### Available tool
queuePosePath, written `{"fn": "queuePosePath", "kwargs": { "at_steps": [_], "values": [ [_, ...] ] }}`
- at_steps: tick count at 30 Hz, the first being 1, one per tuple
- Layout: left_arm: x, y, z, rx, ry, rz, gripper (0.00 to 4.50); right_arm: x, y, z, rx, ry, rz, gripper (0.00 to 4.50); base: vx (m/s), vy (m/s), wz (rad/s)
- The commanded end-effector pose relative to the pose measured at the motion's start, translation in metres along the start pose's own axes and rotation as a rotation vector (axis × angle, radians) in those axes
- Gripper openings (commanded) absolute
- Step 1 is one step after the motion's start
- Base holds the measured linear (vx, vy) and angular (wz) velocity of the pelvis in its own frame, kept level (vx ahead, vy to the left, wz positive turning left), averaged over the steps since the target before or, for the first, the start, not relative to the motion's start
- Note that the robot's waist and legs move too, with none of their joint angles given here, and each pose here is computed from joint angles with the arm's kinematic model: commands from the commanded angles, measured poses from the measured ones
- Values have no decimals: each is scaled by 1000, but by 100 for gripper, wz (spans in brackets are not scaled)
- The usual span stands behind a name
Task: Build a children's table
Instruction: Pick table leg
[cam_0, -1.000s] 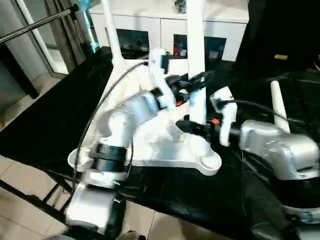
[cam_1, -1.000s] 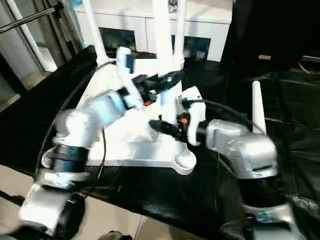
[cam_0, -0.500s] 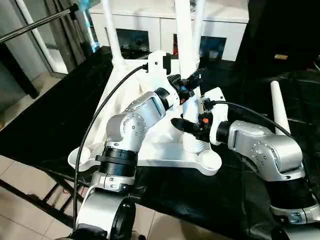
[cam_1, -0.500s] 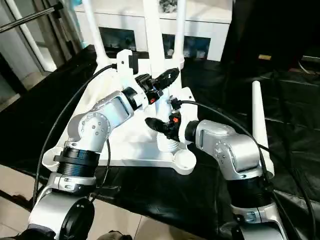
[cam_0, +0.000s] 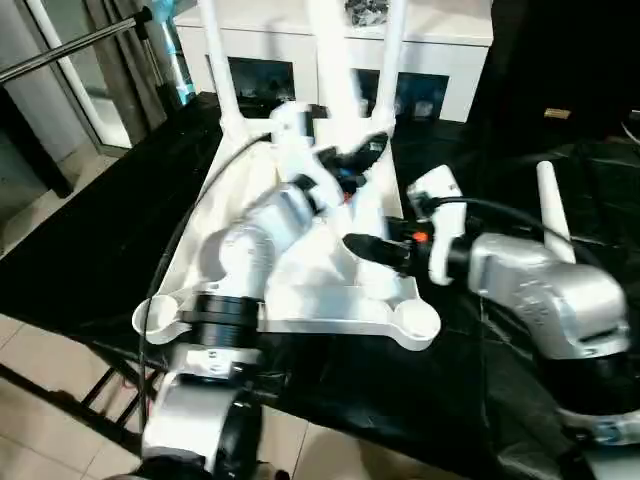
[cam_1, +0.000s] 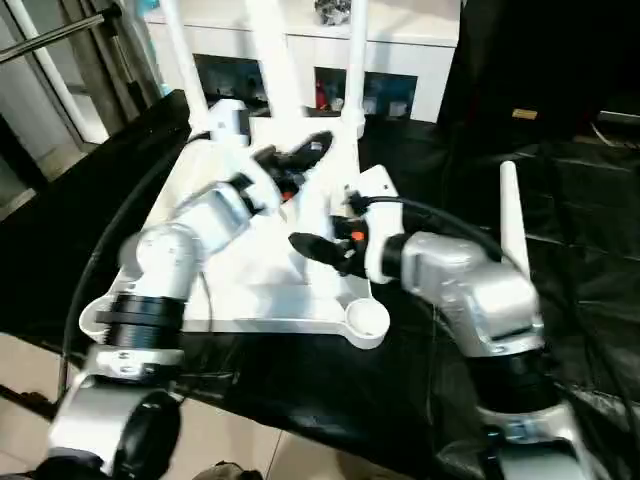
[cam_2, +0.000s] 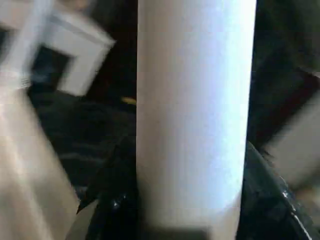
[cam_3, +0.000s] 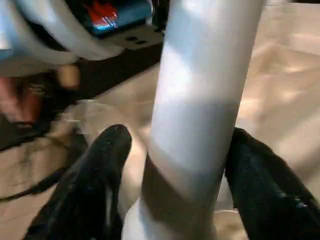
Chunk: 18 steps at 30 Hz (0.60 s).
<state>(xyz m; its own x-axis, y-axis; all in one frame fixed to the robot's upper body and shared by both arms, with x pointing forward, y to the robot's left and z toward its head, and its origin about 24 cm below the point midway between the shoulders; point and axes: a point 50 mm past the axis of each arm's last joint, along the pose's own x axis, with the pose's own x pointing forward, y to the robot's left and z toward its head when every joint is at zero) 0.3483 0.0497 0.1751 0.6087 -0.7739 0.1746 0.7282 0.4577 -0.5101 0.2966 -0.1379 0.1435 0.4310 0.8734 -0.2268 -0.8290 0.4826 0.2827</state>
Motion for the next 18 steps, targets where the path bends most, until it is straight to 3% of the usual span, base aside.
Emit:
{"fn": "queuePosePath", "kwargs": {
  "at_steps": [1, 5, 13, 15, 18],
  "values": [
    [2, -7, -5, 17, 52, -78, 184, -2, 15, 15, -35, -56, 140, 345, 0, 0, 0],
    [0, -19, 2, 71, 108, -300, 184, -8, 11, 16, -25, -21, 187, 381, 0, 0, 0],
    [-5, -30, 6, 61, 93, -430, 184, -5, 11, 11, 23, -1, 172, 445, 0, 0, 0],
    [-6, -31, 4, 50, 90, -440, 184, -4, 13, 8, 32, 0, 171, 449, 0, 0, 0],
    [-6, -33, 2, 35, 86, -460, 184, 1, 17, -3, 81, 31, 184, 410, 0, 0, 0]
  ]
}}
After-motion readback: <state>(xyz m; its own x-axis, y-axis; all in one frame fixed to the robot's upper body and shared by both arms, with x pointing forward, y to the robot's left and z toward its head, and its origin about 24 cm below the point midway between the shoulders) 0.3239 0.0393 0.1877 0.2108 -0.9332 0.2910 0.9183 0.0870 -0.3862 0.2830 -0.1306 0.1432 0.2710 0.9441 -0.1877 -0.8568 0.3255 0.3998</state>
